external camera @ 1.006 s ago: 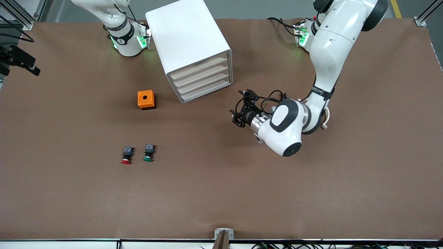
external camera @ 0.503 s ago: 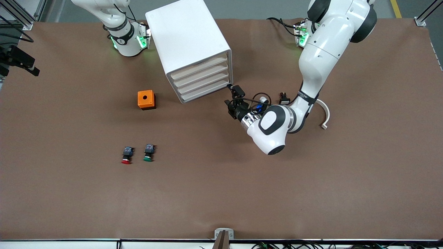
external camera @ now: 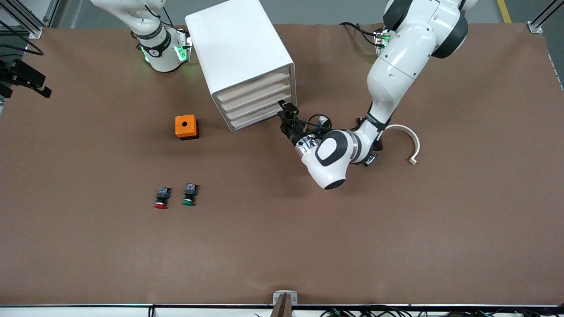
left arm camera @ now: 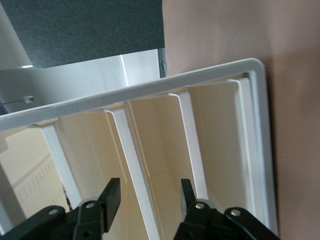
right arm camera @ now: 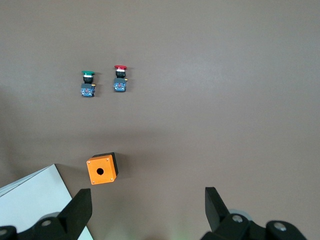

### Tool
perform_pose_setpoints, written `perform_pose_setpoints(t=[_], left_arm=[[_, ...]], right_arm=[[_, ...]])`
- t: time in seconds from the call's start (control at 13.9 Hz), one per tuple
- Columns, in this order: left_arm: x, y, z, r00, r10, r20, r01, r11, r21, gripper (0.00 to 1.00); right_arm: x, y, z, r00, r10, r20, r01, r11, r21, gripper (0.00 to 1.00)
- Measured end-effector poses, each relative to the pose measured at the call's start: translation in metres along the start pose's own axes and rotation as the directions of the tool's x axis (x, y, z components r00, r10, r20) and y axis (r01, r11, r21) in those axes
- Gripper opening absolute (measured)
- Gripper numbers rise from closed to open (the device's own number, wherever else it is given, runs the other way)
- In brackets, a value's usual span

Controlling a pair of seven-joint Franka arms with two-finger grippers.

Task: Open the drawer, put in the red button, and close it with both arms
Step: 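Reach the left gripper to the cabinet's top drawer front and grip it, then pull the top drawer open with the left gripper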

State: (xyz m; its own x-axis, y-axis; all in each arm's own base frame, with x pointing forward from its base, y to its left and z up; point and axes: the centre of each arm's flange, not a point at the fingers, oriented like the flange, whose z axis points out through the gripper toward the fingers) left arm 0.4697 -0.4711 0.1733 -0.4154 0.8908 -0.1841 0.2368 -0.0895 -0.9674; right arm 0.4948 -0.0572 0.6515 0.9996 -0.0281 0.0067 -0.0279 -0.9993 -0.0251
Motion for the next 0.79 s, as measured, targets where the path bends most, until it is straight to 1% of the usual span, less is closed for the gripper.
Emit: perform_pose_setpoints(t=[0.22, 0.43, 0.5, 0.57, 0.65, 0.72, 0.79], left_arm=[[-0.005, 0.0, 0.022, 0.999, -0.027, -0.017, 0.028, 0.999, 0.038, 0.54], [-0.01, -0.002, 0.04, 0.997, -0.054, -0.046, 0.056, 0.997, 0.047, 0.51], [-0.012, -0.003, 0.047, 0.996, -0.062, -0.058, 0.065, 0.997, 0.048, 0.47], [-0.014, -0.004, 0.054, 0.995, -0.069, -0.07, 0.073, 0.996, 0.05, 0.47], [-0.016, -0.006, 0.063, 0.994, -0.074, -0.086, 0.079, 0.995, 0.055, 0.37], [-0.017, -0.008, 0.07, 0.992, -0.078, -0.104, 0.085, 0.994, 0.064, 0.33], [-0.017, -0.009, 0.077, 0.989, -0.084, -0.121, 0.093, 0.993, 0.073, 0.3]], right_arm=[[0.003, 0.0, 0.005, 1.0, 0.001, 0.009, -0.001, 1.0, 0.0, 1.0], [0.004, 0.0, 0.005, 1.0, 0.0, 0.01, 0.0, 1.0, 0.0, 1.0], [0.004, -0.001, 0.005, 1.0, -0.002, 0.01, 0.002, 1.0, 0.0, 1.0], [0.004, -0.003, 0.005, 1.0, -0.006, 0.01, 0.006, 1.0, 0.0, 1.0], [0.004, -0.005, 0.005, 1.0, -0.009, 0.01, 0.009, 1.0, -0.001, 1.0], [0.004, -0.006, 0.005, 1.0, -0.011, 0.01, 0.011, 1.0, -0.001, 1.0], [0.004, -0.006, 0.005, 1.0, -0.013, 0.01, 0.013, 1.0, -0.001, 1.0]])
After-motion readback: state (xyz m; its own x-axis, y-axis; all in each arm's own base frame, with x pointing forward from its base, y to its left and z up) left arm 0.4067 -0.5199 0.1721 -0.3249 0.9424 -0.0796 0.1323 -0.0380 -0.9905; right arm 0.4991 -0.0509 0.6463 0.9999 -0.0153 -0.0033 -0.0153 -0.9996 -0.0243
